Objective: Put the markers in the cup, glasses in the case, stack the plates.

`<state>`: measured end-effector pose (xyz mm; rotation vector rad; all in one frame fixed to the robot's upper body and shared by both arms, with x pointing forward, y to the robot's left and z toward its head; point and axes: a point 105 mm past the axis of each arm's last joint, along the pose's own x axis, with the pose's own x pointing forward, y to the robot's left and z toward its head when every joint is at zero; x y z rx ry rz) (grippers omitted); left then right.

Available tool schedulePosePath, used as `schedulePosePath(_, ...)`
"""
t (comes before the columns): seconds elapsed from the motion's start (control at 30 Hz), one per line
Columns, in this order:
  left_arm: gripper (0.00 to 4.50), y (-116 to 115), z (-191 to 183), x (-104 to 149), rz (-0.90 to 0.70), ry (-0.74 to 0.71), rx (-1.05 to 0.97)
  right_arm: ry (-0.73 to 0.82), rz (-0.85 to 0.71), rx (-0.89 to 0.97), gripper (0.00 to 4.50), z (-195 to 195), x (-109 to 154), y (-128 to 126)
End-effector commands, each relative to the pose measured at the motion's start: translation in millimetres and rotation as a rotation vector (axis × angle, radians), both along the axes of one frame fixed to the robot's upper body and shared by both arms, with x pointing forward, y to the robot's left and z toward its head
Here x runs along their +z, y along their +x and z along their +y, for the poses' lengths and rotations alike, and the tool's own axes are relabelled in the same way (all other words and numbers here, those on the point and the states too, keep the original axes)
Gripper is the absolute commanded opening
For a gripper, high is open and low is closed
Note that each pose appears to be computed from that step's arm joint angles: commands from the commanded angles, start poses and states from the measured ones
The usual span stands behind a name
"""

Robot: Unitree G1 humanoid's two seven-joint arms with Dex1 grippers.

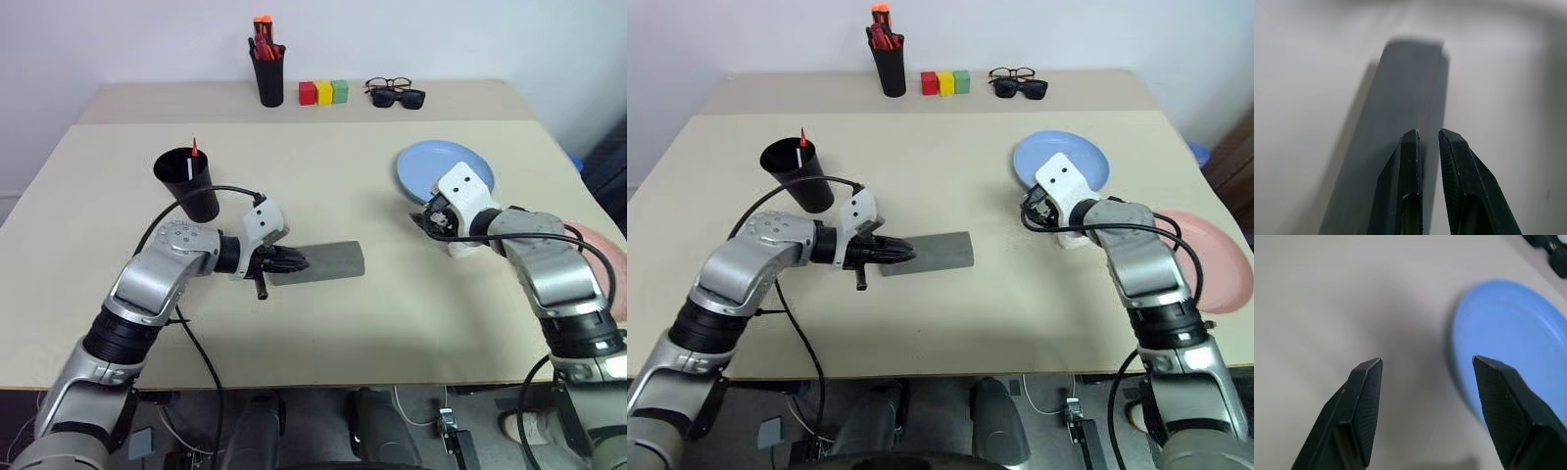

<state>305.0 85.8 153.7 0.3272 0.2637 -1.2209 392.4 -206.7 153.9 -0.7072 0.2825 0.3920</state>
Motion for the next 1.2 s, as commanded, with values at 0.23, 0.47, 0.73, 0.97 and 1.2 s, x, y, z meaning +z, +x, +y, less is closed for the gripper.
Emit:
schedulePosePath(0.23,0.55,1,14,23,-0.133,-0.15,0.139,-0.21,-0.085,-0.046,1.64,-12,-8,43)
schedulePosePath(0.47,0.55,-3,18,23,-0.148,-0.192,0.175,-0.232,-0.165,-0.023,0.03,-14,9,40)
schedulePosePath(0.73,0.55,13,13,21,-0.164,-0.198,0.149,-0.227,-0.219,-0.088,0.03,-62,67,-49)
schedulePosePath(0.97,0.55,14,-2,27,-0.223,-0.251,0.015,-0.288,0.04,-0.272,0.63,-119,37,-129)
schedulePosePath(1.2,0.55,17,-5,25,-0.23,-0.242,0.008,-0.194,0.04,-0.134,3.43,-78,11,-112)
